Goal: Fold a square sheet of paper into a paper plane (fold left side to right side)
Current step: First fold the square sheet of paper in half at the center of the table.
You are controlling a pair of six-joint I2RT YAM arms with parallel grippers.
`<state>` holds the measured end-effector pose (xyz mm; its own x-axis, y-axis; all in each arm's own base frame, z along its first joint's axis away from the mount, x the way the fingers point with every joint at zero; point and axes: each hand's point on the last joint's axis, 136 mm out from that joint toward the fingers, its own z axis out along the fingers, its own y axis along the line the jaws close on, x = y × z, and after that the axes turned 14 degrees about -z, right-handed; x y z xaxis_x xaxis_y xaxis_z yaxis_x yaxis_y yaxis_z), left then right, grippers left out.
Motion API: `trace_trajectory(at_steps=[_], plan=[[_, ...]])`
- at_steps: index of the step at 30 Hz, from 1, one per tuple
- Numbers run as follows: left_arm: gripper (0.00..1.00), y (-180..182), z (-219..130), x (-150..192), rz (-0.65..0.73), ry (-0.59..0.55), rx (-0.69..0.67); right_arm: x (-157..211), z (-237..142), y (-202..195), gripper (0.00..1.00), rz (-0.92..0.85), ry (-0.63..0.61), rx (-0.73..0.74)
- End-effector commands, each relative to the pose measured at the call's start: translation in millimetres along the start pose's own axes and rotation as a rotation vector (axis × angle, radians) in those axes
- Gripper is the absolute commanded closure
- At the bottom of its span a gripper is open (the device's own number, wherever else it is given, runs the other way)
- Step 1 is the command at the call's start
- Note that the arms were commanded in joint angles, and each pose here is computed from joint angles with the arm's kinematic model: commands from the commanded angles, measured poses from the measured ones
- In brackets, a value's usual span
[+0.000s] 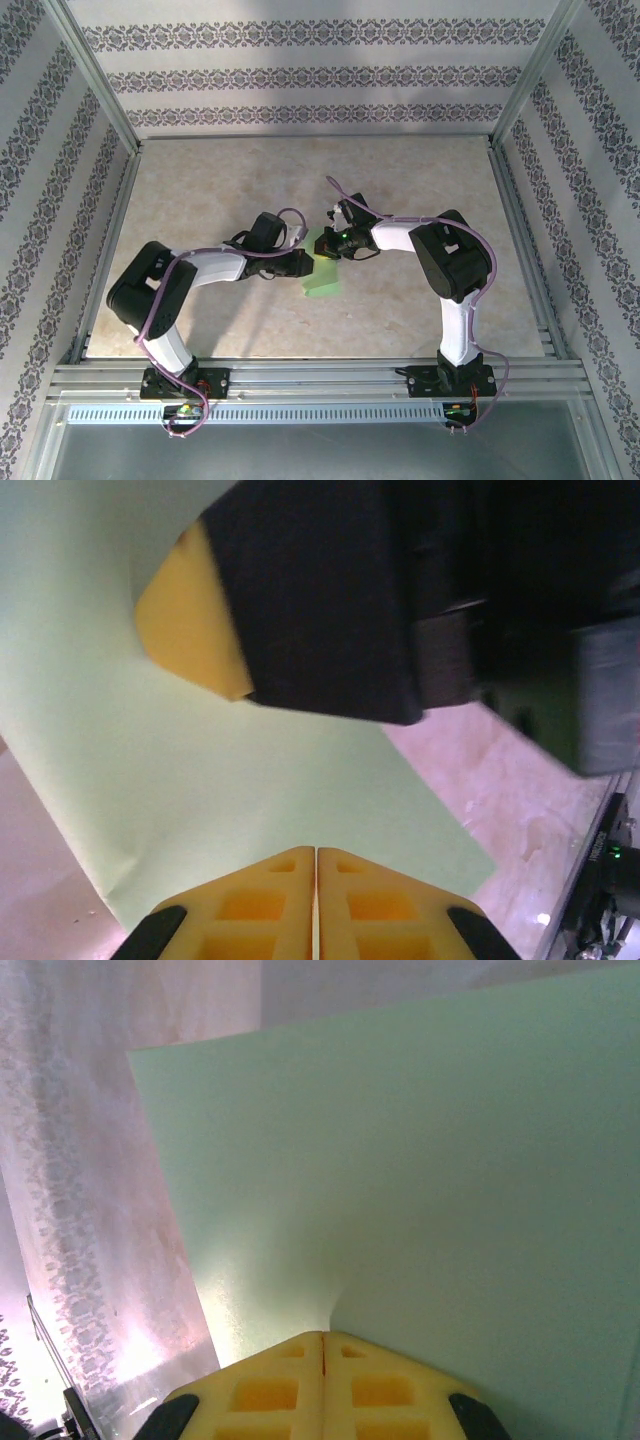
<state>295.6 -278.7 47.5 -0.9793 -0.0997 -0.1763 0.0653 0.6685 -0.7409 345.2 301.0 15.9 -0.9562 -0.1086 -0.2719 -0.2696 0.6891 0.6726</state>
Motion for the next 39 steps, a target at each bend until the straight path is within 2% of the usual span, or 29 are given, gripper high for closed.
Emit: trace_trajectory(at_steps=[1, 9, 20, 26, 34, 39], plan=[[0.89, -2, 13, 9, -0.008, 0.047, 0.025, 28, 5, -34, 1.00, 0.057, 0.073, 0.116], [0.89, 18, 17, 30, -0.016, 0.110, -0.035, 30, 7, -34, 1.00, 0.056, 0.077, 0.118], [0.89, 37, -2, 73, -0.019, 0.177, -0.096, 32, 8, -39, 1.00, 0.060, 0.083, 0.125], [0.89, 39, -10, 86, -0.018, 0.190, -0.108, 32, 8, -38, 1.00, 0.058, 0.084, 0.122], [0.89, 33, -13, 84, -0.010, 0.179, -0.095, 32, 8, -37, 1.00, 0.055, 0.084, 0.116], [0.89, 6, -28, 60, 0.015, 0.114, -0.030, 31, 8, -33, 1.00, 0.045, 0.083, 0.107]])
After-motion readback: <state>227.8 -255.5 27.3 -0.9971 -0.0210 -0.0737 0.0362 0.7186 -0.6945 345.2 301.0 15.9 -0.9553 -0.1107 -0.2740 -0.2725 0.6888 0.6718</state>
